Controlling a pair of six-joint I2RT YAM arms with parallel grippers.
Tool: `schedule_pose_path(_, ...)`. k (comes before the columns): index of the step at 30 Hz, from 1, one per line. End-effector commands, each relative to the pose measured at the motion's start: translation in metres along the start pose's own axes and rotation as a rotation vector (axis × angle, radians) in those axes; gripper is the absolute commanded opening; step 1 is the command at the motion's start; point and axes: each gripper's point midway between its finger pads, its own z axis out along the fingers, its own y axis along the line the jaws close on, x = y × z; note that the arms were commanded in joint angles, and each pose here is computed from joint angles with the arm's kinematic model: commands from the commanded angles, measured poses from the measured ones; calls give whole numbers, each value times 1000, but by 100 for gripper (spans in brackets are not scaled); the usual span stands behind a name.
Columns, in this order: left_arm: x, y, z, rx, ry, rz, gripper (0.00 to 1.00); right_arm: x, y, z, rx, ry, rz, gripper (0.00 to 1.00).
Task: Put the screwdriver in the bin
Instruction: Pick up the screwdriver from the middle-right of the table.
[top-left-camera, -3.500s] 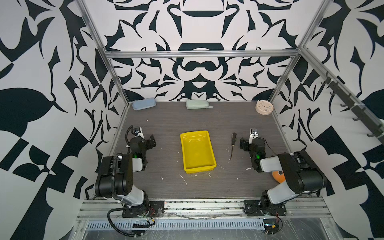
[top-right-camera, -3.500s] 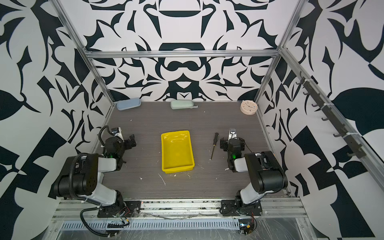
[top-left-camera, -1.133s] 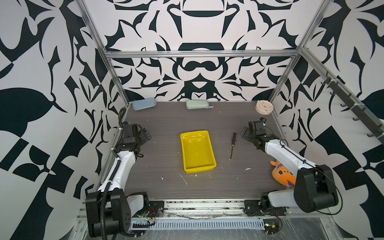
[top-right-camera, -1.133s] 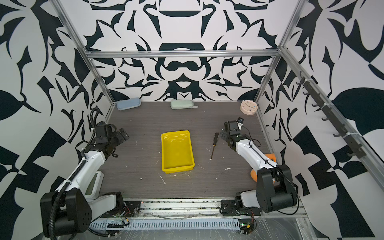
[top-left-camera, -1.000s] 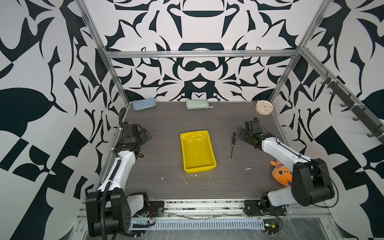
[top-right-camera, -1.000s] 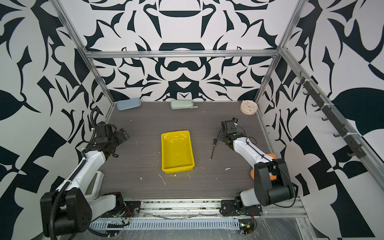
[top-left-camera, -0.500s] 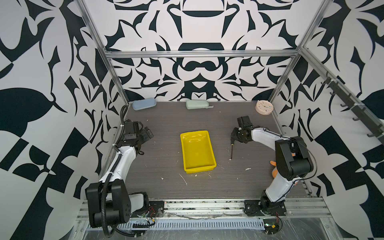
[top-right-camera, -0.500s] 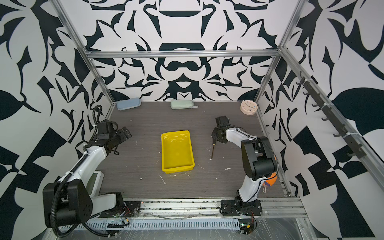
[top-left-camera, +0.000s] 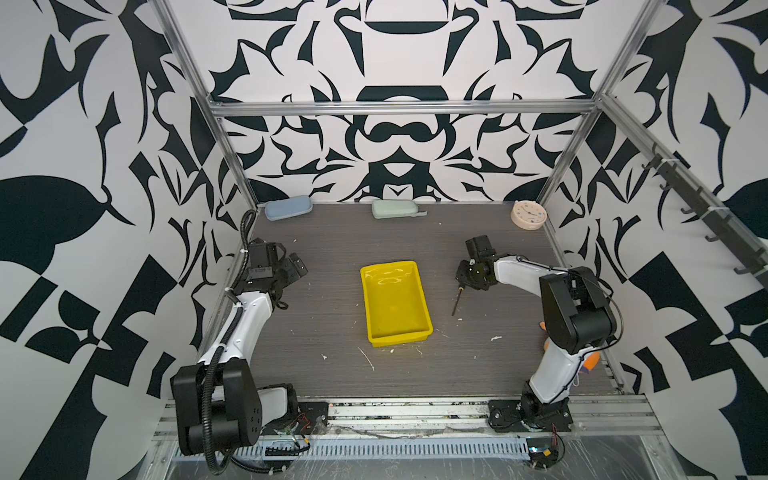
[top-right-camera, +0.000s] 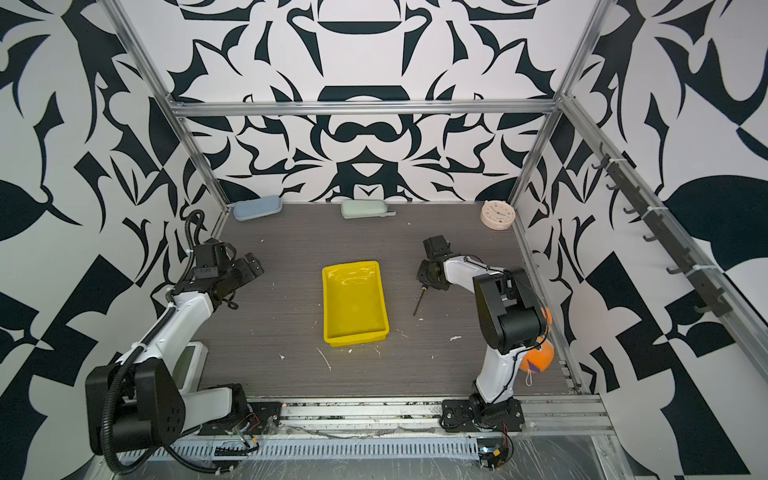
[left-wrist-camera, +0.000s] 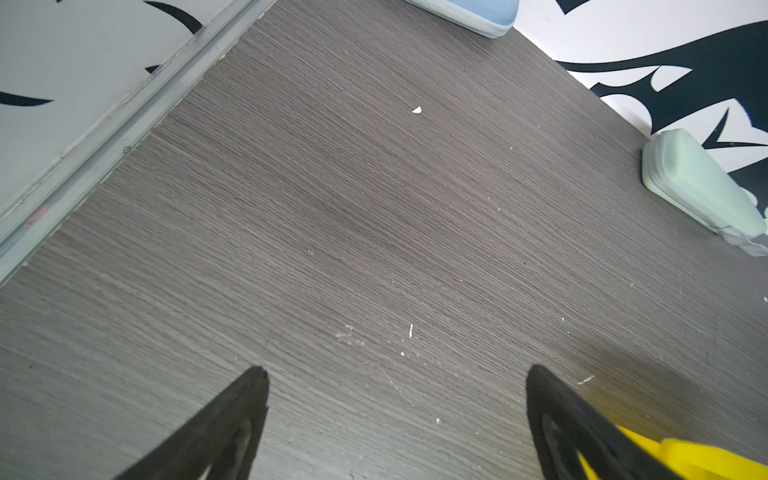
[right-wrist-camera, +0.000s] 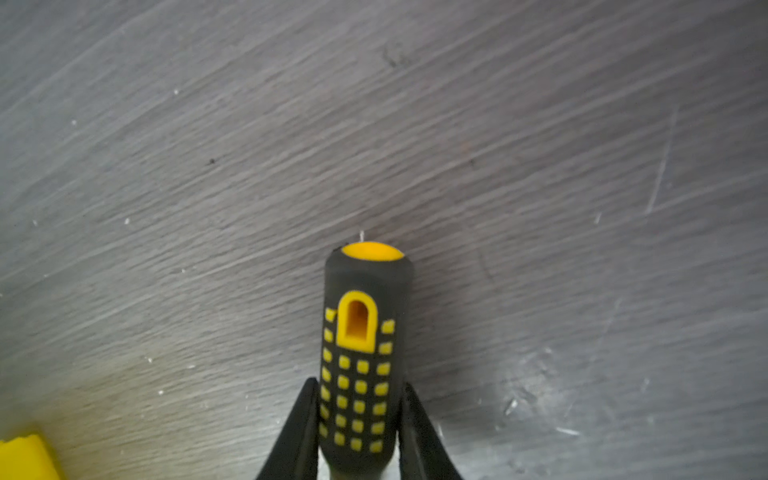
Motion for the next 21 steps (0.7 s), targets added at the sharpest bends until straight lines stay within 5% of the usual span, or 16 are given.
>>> schedule_pose_path(1,-5,-3,-2,2,0,-1,99,-7,2,-5,17,-33,-13,20)
schedule_pose_path(7,-6,0,-4,-10,-8,-4,99,-22,11,-38,13,-102,-50,15)
schedule_pose_path(13,-12,7,-17,-43,-67,-17,99,-30,67,-111,-59,-265,-196,15)
schedule_pose_path(21,-13,15,-21,-70,-95,-27,99,23,170,-141,-265,-279,-396,15)
